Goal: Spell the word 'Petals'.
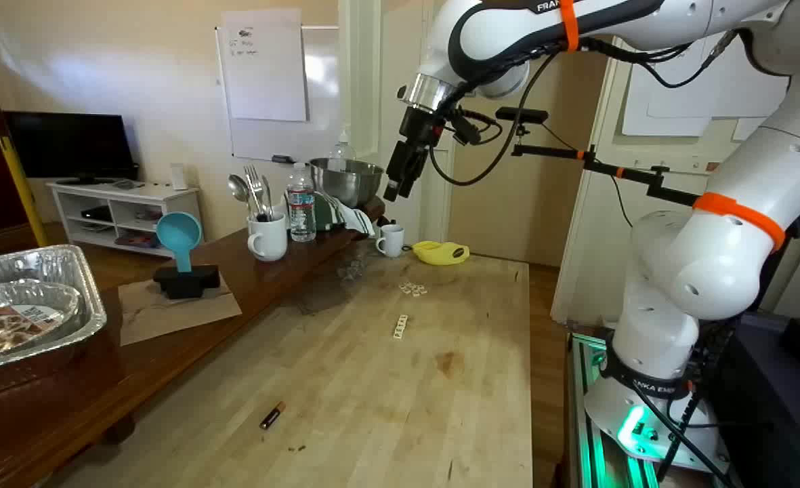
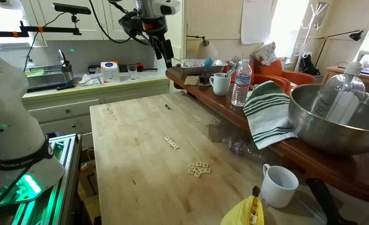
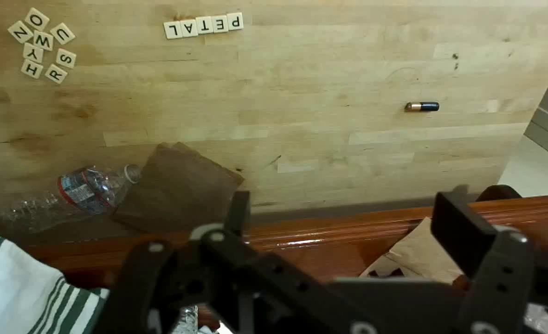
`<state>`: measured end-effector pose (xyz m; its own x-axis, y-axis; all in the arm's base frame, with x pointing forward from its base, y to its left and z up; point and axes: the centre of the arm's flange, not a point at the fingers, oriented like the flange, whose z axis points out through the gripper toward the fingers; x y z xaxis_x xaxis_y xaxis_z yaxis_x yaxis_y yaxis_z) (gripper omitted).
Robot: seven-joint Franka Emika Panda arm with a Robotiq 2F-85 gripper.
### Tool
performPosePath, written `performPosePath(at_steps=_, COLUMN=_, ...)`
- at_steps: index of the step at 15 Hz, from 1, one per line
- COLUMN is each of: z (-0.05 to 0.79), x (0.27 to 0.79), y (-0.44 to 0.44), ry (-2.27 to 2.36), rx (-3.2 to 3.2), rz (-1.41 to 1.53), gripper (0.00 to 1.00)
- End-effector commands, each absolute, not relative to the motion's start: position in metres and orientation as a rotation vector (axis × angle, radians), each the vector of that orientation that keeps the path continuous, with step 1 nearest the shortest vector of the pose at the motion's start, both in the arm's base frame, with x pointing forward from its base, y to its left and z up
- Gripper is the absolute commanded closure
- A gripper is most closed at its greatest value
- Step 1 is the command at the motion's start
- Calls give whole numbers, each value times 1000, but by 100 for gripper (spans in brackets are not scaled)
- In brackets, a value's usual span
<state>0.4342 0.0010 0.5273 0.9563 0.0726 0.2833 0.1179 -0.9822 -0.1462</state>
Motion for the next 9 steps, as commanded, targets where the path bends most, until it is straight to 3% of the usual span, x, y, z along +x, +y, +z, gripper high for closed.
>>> performPosePath(at_steps=1, z=527, x=434, y=1, ry=-145, rx=-2946, rz=-418, gripper=0)
performPosePath(at_steps=9, z=509, x=442, y=-15, ry=-62, rx=-2990, rz=-395, gripper=0)
